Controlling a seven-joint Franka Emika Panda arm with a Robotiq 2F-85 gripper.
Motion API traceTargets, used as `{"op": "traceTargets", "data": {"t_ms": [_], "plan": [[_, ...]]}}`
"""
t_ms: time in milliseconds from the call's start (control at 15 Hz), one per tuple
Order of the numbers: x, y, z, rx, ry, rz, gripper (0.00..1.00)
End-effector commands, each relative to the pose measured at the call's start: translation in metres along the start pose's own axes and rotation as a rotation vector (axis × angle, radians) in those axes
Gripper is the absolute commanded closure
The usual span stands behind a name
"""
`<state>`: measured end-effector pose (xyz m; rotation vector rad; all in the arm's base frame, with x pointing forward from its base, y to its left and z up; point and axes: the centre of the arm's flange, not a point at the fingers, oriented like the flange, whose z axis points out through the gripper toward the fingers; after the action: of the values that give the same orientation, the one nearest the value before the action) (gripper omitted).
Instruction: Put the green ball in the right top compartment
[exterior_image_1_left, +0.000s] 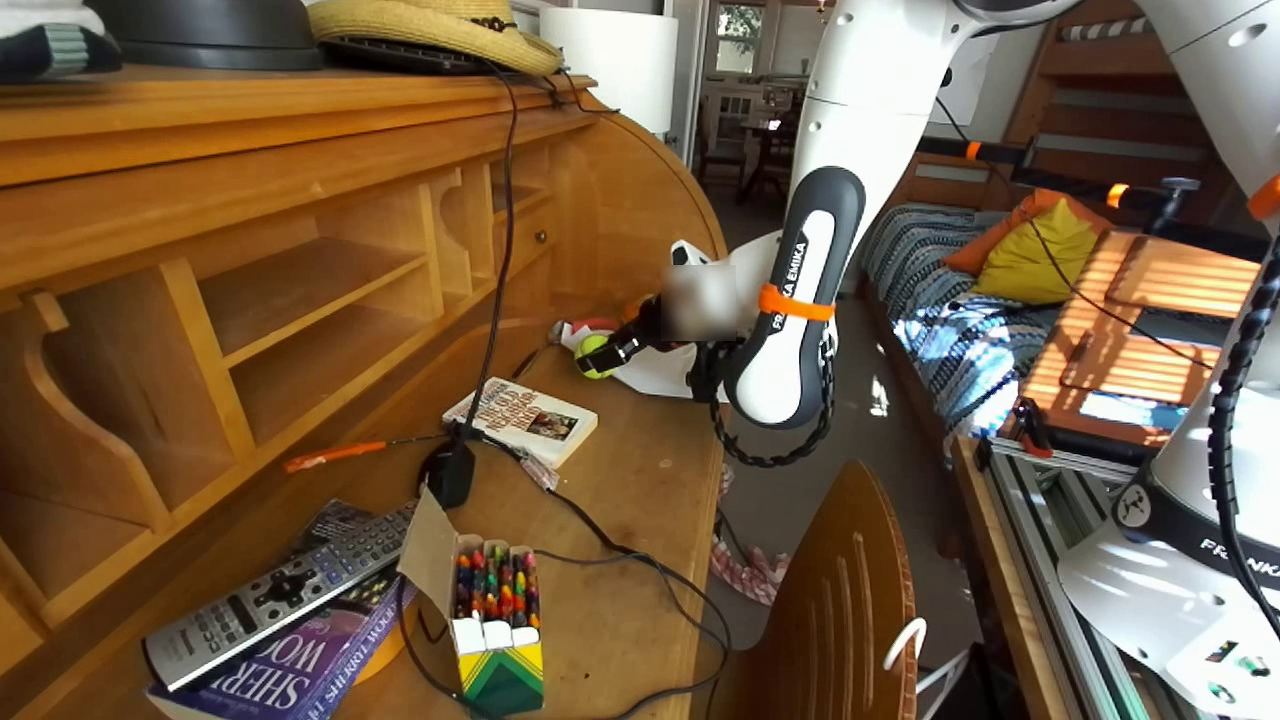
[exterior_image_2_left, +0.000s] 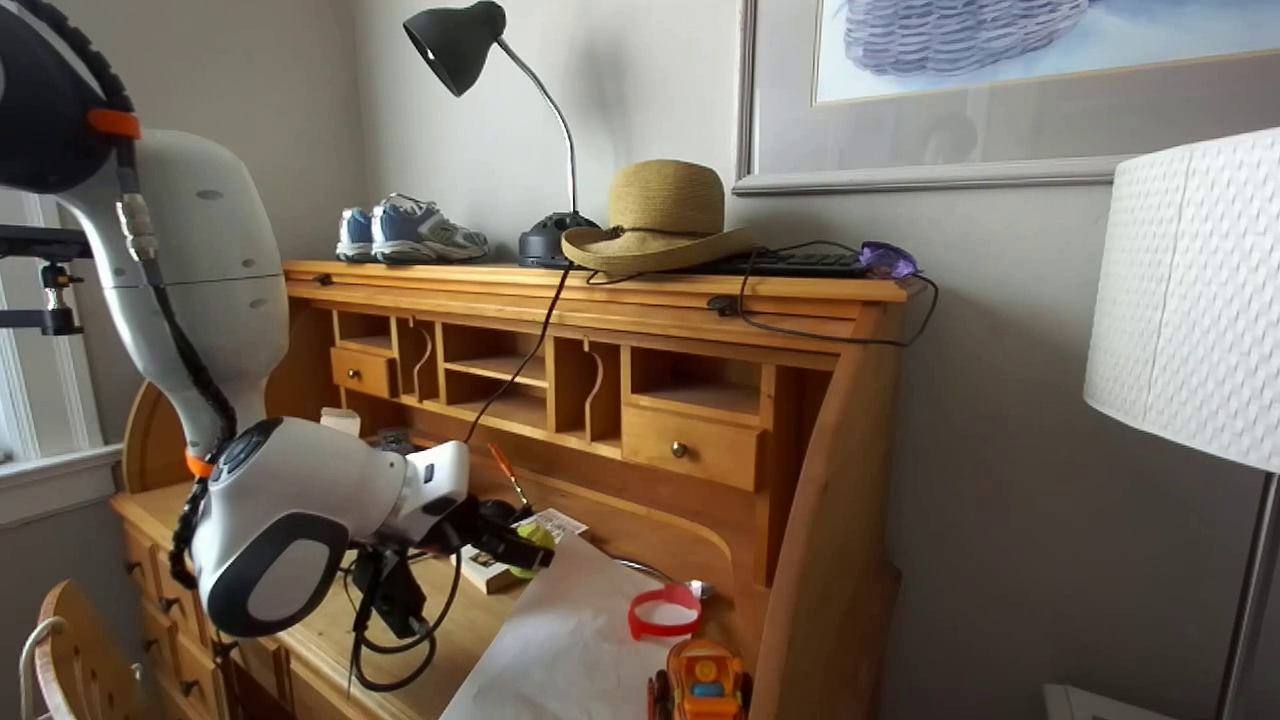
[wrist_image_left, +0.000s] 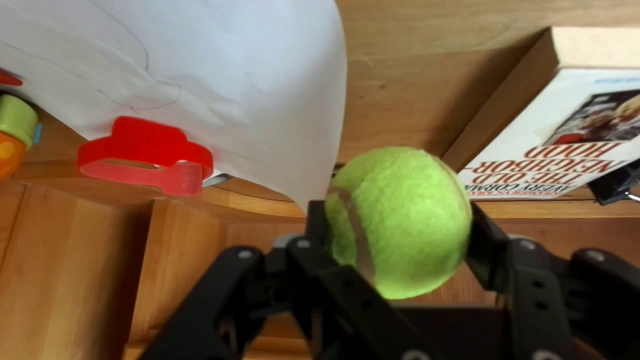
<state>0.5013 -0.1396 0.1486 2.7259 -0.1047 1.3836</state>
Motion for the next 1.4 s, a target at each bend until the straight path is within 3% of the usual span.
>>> {"op": "traceTargets", "data": {"t_ms": [0, 333, 800, 1000, 1133, 1200, 1267, 1333], "plan": [[0.002, -0.003, -0.006, 0.012, -0.029, 0.010, 0.59], [0.008, -0.021, 0.008, 0.079, -0.082, -0.065, 0.59], [0.011, -0.039, 0.011, 0.377, -0.082, -0.385, 0.59], [0.011, -0.035, 0.022, 0.310, -0.195, -0.331, 0.59], [0.017, -0.032, 0.029, 0.317, -0.254, -0.325, 0.59], [0.020, -0.033, 0.032, 0.318, -0.285, -0.331, 0.09], [0.023, -0.033, 0.034, 0.320, -0.305, -0.330, 0.08], [0.023, -0.034, 0.037, 0.322, -0.337, -0.326, 0.51]]}}
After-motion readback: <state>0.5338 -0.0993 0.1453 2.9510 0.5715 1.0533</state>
